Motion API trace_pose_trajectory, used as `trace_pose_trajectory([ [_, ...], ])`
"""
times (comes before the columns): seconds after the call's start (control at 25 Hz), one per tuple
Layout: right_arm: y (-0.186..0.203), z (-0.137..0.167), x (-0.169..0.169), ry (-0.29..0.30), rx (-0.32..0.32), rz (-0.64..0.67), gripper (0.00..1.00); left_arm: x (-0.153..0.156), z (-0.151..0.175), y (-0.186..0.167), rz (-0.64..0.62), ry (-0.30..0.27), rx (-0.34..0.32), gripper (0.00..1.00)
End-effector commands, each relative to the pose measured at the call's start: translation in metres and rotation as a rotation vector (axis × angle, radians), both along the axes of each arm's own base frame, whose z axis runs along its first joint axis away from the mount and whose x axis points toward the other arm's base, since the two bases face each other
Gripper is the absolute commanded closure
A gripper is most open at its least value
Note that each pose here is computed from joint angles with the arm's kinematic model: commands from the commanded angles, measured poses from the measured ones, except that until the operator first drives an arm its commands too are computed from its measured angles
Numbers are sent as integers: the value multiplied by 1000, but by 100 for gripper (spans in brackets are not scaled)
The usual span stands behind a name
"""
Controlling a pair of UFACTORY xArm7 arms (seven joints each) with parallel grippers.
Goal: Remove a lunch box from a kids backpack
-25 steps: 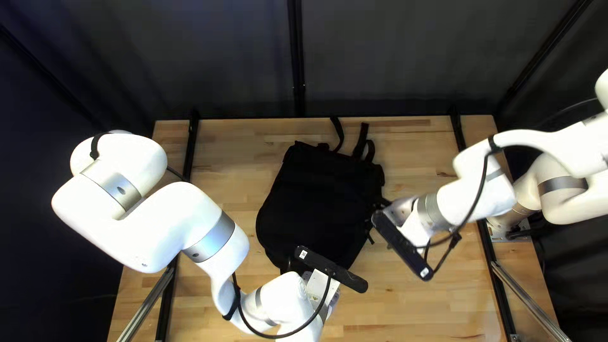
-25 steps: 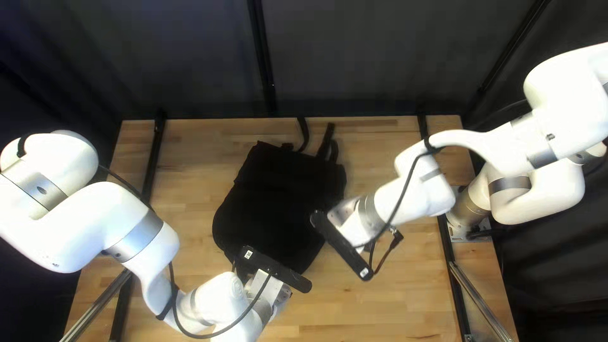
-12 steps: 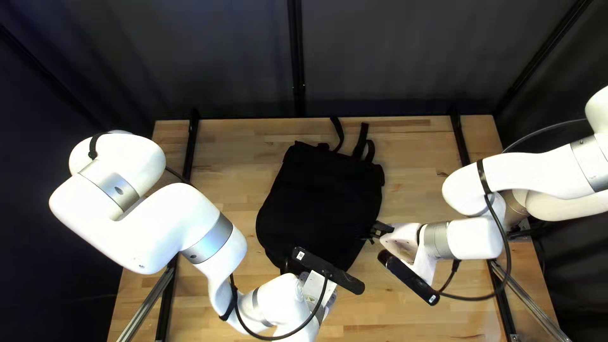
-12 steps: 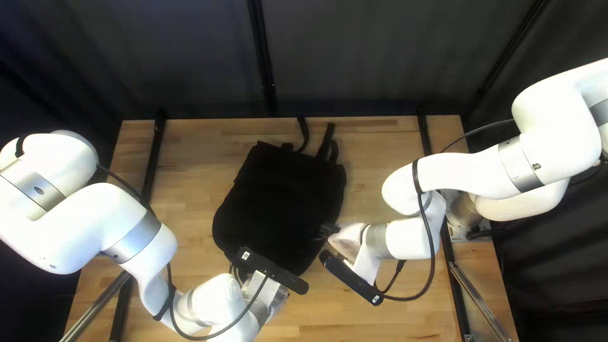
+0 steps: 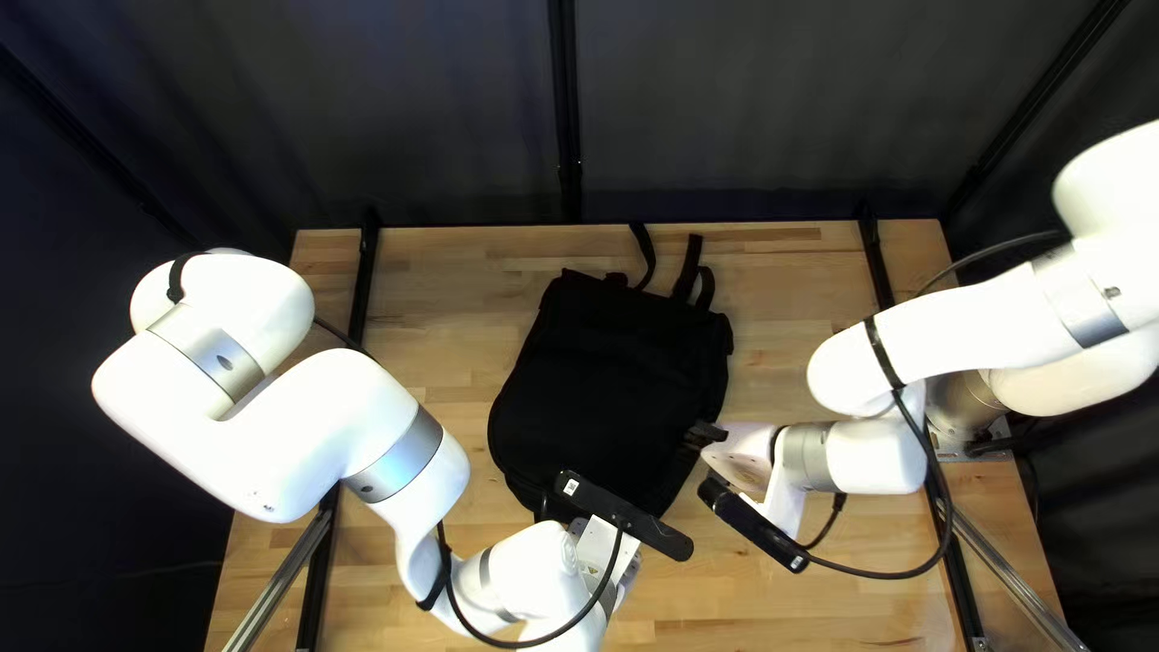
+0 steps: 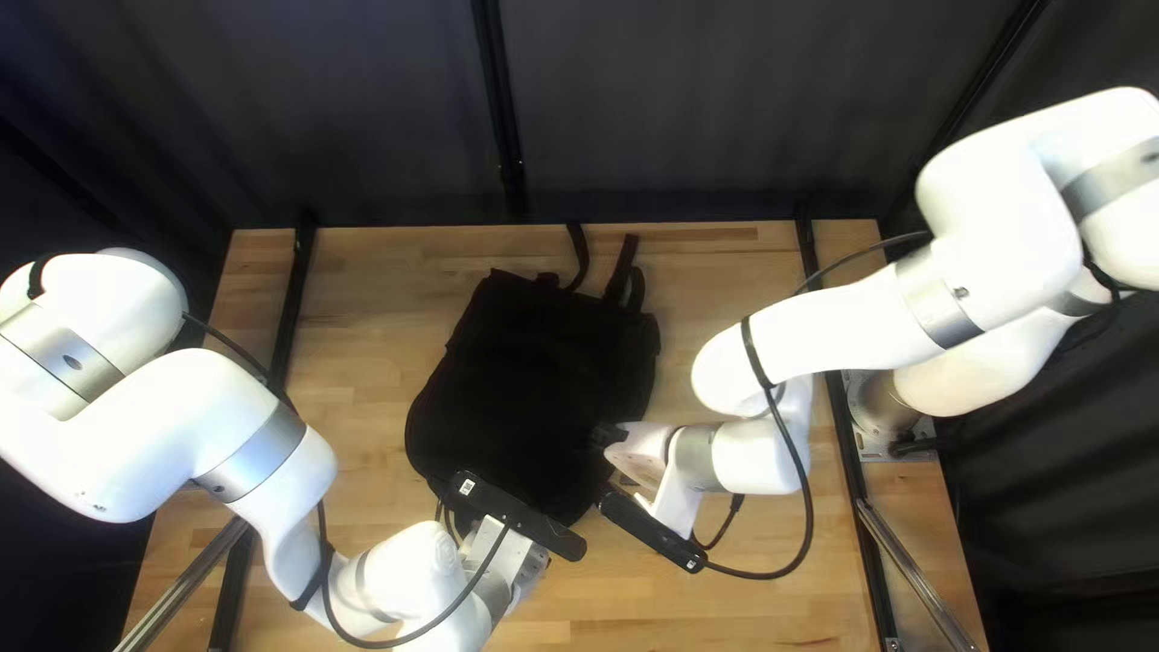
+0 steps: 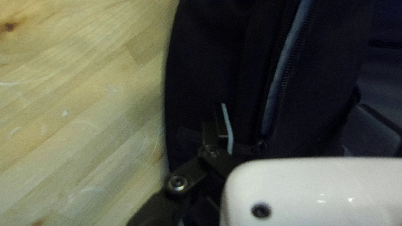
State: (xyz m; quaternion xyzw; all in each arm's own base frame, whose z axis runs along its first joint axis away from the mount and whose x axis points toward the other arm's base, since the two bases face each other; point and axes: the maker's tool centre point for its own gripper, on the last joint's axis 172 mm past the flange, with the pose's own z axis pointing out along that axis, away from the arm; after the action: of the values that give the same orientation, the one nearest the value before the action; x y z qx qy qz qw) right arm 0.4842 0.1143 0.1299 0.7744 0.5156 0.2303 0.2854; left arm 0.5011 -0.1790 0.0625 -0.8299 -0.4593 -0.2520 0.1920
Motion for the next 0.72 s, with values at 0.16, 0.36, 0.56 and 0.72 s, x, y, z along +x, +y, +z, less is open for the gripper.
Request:
trace_pose_trajectory([
  [0.16,-2,-6,8,0,15,-3,100,-1,0,0,-1,0,1,100],
  [0.36,-3,-9,12,3,24,4,100,-1,1,0,-5,1,3,100],
  [0.56,-1,-11,10,13,39,-5,100,-8,1,5,-3,4,5,100],
  [0.72,-2,-12,4,23,53,-23,100,-16,1,9,2,4,4,100],
])
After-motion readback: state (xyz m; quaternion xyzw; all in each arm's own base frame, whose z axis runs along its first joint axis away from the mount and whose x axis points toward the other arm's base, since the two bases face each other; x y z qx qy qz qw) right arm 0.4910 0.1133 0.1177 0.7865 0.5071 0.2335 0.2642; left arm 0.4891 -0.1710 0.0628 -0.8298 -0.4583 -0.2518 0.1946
